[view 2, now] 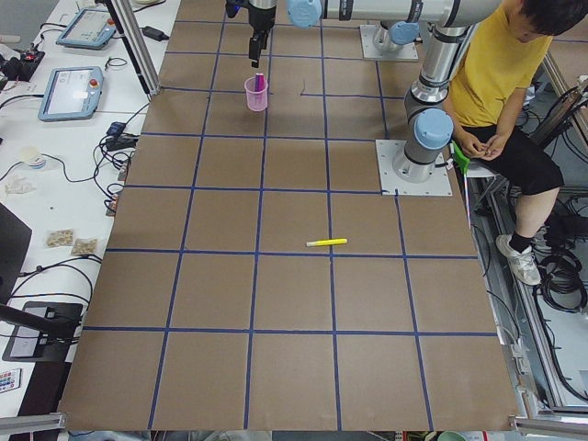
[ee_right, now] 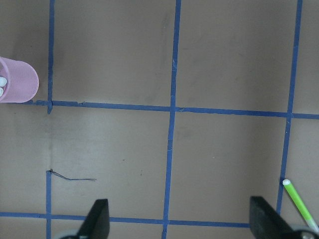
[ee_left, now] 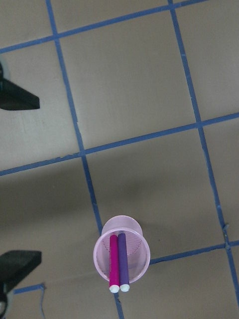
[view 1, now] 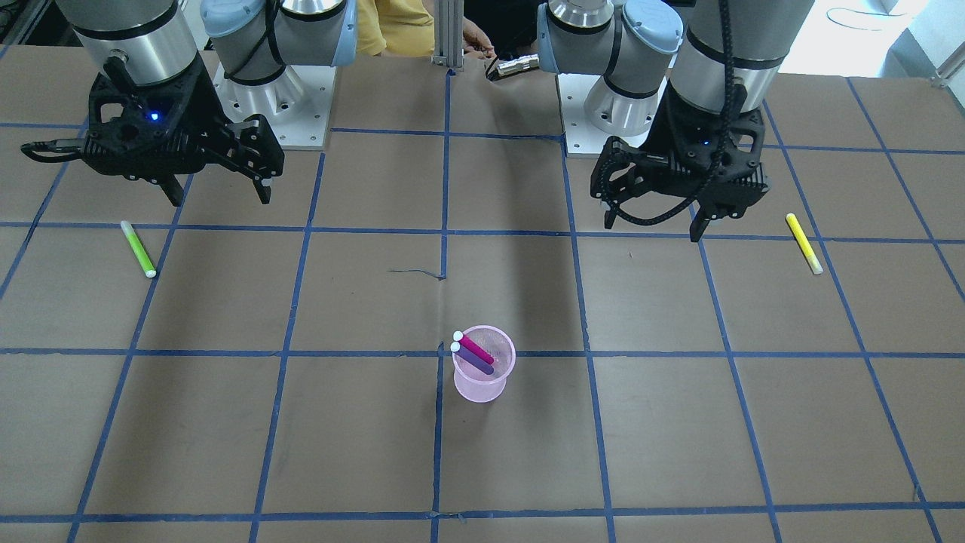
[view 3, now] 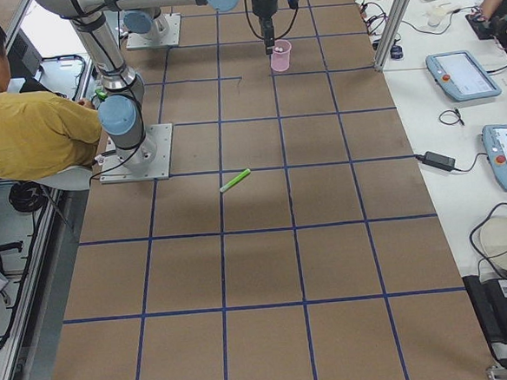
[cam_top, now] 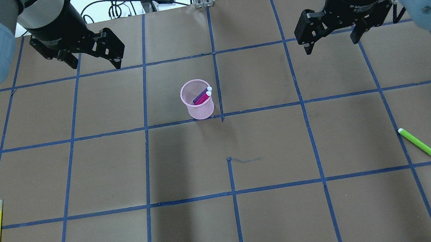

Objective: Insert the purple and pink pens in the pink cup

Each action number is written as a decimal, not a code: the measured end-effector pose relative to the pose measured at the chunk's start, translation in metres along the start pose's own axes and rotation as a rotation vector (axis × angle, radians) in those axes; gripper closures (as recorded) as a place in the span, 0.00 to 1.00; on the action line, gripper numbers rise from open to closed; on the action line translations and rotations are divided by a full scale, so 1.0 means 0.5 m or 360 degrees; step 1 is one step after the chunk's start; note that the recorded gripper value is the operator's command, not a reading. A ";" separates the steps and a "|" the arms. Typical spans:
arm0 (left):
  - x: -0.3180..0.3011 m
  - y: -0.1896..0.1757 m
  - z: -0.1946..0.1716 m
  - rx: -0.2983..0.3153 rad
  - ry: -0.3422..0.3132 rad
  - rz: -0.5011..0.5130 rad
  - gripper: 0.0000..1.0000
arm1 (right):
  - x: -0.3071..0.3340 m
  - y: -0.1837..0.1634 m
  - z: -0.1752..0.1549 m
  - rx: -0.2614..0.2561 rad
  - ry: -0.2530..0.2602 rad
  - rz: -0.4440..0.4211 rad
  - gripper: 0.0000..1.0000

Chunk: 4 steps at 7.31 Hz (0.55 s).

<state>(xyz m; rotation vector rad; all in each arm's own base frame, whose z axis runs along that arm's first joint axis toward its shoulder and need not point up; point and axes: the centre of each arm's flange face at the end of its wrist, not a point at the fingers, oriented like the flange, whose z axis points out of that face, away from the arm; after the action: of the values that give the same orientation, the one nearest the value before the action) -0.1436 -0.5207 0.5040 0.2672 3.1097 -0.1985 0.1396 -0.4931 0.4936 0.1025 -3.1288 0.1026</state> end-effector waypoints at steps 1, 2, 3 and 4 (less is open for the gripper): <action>-0.008 0.011 -0.008 -0.0003 0.0000 -0.0022 0.00 | 0.000 -0.001 0.002 -0.0003 0.0000 0.0000 0.00; -0.010 0.019 -0.016 0.0000 0.0007 -0.0036 0.00 | 0.000 -0.003 0.006 -0.0011 0.0000 -0.0002 0.00; -0.011 0.022 -0.023 0.0005 0.0011 -0.0045 0.00 | 0.002 -0.004 0.010 -0.0017 -0.0001 -0.0001 0.00; -0.013 0.020 -0.028 0.0010 0.0015 -0.0054 0.00 | 0.002 -0.003 0.013 -0.0021 -0.0001 0.0000 0.00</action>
<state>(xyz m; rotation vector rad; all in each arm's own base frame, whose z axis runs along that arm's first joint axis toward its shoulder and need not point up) -0.1353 -0.5101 0.5169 0.2162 3.1250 -0.2083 0.1386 -0.4953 0.4871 0.1021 -3.1293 0.0816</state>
